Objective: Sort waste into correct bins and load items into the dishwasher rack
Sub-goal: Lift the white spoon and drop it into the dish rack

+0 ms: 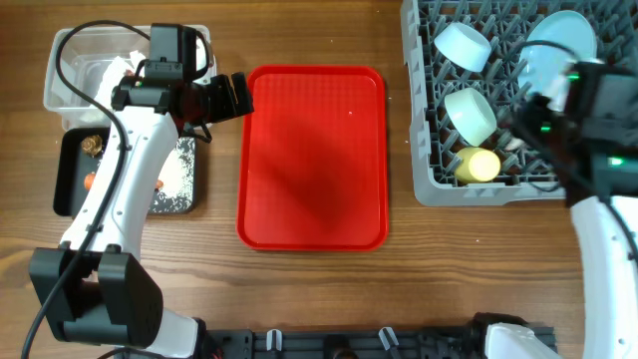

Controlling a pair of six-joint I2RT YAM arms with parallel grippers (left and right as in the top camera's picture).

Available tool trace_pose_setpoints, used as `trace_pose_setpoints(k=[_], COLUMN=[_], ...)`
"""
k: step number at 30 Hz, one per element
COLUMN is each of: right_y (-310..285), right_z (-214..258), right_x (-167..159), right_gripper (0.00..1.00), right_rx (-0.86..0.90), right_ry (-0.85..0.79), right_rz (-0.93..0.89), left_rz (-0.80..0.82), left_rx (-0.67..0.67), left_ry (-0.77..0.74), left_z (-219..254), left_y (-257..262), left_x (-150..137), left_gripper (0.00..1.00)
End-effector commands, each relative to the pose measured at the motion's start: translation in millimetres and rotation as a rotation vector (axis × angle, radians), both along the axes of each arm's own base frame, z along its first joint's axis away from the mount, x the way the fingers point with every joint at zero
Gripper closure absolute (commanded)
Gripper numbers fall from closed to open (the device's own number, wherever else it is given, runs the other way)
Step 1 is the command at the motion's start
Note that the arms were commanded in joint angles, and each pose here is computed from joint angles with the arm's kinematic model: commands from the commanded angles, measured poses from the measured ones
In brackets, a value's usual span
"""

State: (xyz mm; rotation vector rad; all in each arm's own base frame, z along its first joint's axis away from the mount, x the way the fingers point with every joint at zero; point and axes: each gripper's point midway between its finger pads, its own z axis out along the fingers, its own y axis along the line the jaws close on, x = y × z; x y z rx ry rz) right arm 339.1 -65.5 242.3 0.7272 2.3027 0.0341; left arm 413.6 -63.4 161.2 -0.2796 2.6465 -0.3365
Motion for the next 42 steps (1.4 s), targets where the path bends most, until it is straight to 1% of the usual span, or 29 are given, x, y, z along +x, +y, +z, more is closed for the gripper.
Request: trace_pose_setpoints(k=[1, 4, 7, 12, 14, 18, 19, 20, 21, 22, 23, 24, 25, 26, 28, 30, 31, 33, 34, 35, 36, 38, 39, 42], right_y=[-41.8, -60.0, -71.4, -87.3, -90.8, -94.2, -95.0, -95.9, -96.2, -96.6, -97.2, -98.6, -98.6, -98.8, -99.4, -95.6, -90.7, -75.4, -60.9, -42.4, -12.3, 27.1, 43.1, 69.6], right_z=[-18.4, -40.3, -61.5, -101.8, -114.7, -131.7, -134.4, -136.2, -136.9, -136.7, -135.8, -130.6, -126.3, -122.2, -107.4, -85.5, -72.4, -44.0, -24.8, -6.6, 17.1, 43.1, 52.7, 68.8], right_x=[-13.3, -19.3, -24.9, -41.4, -41.2, -31.1, -29.1, -26.3, -25.5, -24.3, -23.2, -19.0, -16.5, -15.0, -13.0, -7.8, -3.4, 5.0, 10.1, 13.6, 14.2, 5.8, -1.1, -21.0], right_gripper=[0.96, 0.96, 0.96, 0.94, 0.94, 0.95, 0.93, 0.88, 0.80, 0.71, 0.50, 0.22, 0.09, 0.00, 0.00, 0.00, 0.00, 0.00, 0.00, 0.00, 0.00, 0.00, 0.00, 0.00], right_rx=[0.095, 0.180, 0.223, 0.306, 0.311, 0.303, 0.303, 0.303, 0.303, 0.304, 0.299, 0.276, 0.262, 0.250, 0.216, 0.183, 0.168, 0.146, 0.142, 0.140, 0.126, 0.103, 0.093, 0.088], right_ry=[0.012, 0.023, 0.042, 0.051, 0.063, 0.087, 0.088, 0.084, 0.083, 0.079, 0.077, 0.068, 0.063, 0.058, 0.043, 0.022, 0.008, -0.032, -0.071, -0.113, -0.175, -0.254, -0.282, -0.318], right_rz=[-0.268, -0.435, -0.578, -0.945, -1.006, -1.001, -1.001, -1.000, -1.000, -0.998, -0.988, -0.938, -0.900, -0.875, -0.812, -0.698, -0.612, -0.417, -0.280, -0.126, 0.097, 0.347, 0.435, 0.524], left_rz=[0.009, 0.009, 0.009, 0.009, 0.009, 0.009, 0.009, 0.009, 0.009, 0.009, 0.009, 0.009, 0.009, 0.009, 0.009, 0.009, 0.009, 0.009, 0.009, 0.009, 0.009, 0.009, 0.009, 0.009], left_rx=[0.002, 0.002, 0.002, 0.002, 0.002, 0.002, 0.002, 0.002, 0.002, 0.002, 0.002, 0.002, 0.002, 0.002, 0.002, 0.002, 0.002, 0.002, 0.002, 0.002, 0.002, 0.002, 0.002, 0.002], left_ry=[-0.015, -0.015, -0.015, -0.015, -0.015, -0.015, -0.015, -0.015, -0.015, -0.015, -0.015, -0.015, -0.015, -0.015, -0.015, -0.015, -0.015, -0.015, -0.015, -0.015, -0.015, -0.015, -0.015, -0.015], left_z=[5.3, 5.3, 5.3, 5.3, 5.3, 5.3, 5.3, 5.3, 5.3, 5.3, 5.3, 5.3, 5.3, 5.3, 5.3, 5.3, 5.3, 5.3, 5.3, 5.3, 5.3, 5.3, 5.3, 5.3], left_y=[0.1, 0.1, 0.1, 0.1, 0.1, 0.1, 0.1, 0.1, 0.1, 0.1, 0.1, 0.1, 0.1, 0.1, 0.1, 0.1, 0.1, 0.1, 0.1, 0.1, 0.1, 0.1, 0.1, 0.1], left_x=[1.7, 1.7, 1.7, 1.7, 1.7, 1.7, 1.7, 1.7, 1.7, 1.7, 1.7, 1.7, 1.7, 1.7, 1.7, 1.7, 1.7, 1.7, 1.7, 1.7, 1.7, 1.7, 1.7, 1.7], left_gripper=[0.00, 0.00, 0.00, 0.00, 0.00, 0.00, 0.00, 0.00, 0.00, 0.00, 0.00, 0.00, 0.00, 0.00, 0.00, 0.00, 0.00, 0.00, 0.00, 0.00, 0.00, 0.00, 0.00, 0.00])
